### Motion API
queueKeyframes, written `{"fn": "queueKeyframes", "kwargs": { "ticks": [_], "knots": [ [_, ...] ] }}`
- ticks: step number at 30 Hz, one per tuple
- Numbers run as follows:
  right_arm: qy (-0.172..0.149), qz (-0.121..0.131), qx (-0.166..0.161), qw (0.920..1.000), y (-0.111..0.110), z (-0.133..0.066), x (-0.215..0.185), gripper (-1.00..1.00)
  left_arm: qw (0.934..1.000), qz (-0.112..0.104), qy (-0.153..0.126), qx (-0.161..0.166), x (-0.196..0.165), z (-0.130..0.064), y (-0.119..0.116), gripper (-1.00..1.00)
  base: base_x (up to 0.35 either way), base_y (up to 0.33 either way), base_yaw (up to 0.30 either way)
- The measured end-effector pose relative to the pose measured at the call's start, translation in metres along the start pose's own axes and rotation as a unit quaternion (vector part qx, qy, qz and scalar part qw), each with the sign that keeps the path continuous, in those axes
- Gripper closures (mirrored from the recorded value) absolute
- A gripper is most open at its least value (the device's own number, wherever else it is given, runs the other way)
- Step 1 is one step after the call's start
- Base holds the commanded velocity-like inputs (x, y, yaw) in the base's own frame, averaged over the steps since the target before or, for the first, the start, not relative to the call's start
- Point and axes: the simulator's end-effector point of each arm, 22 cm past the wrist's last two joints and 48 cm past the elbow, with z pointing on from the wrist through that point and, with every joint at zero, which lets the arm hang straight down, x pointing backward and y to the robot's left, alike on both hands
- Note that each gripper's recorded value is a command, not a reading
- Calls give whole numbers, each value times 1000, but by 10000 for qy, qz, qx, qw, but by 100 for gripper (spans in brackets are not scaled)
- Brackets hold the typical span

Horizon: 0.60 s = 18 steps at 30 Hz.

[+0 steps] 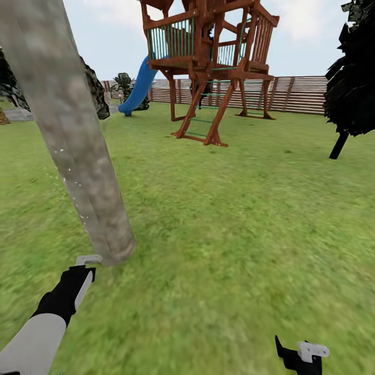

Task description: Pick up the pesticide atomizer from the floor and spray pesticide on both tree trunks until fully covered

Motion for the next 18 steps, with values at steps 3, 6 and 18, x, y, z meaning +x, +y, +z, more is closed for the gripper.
{"fn": "queueKeyframes", "kwargs": {
  "ticks": [3, 6, 18],
  "knots": [
    [0, 0, 0, 10000, 0, 0, 0, -100, 10000, -4, -12, 0, -1, 0, 0, 100, 197, -231, 277],
    [0, 0, 0, 10000, 0, 0, 0, -100, 10000, -6, -19, 1, -1, 0, 0, 100, 198, -230, 277],
    [0, -2, -2, 10000, 0, 0, 0, -100, 10000, -8, -26, 1, -2, 0, 0, 100, 229, -202, 165]
  ]
}}
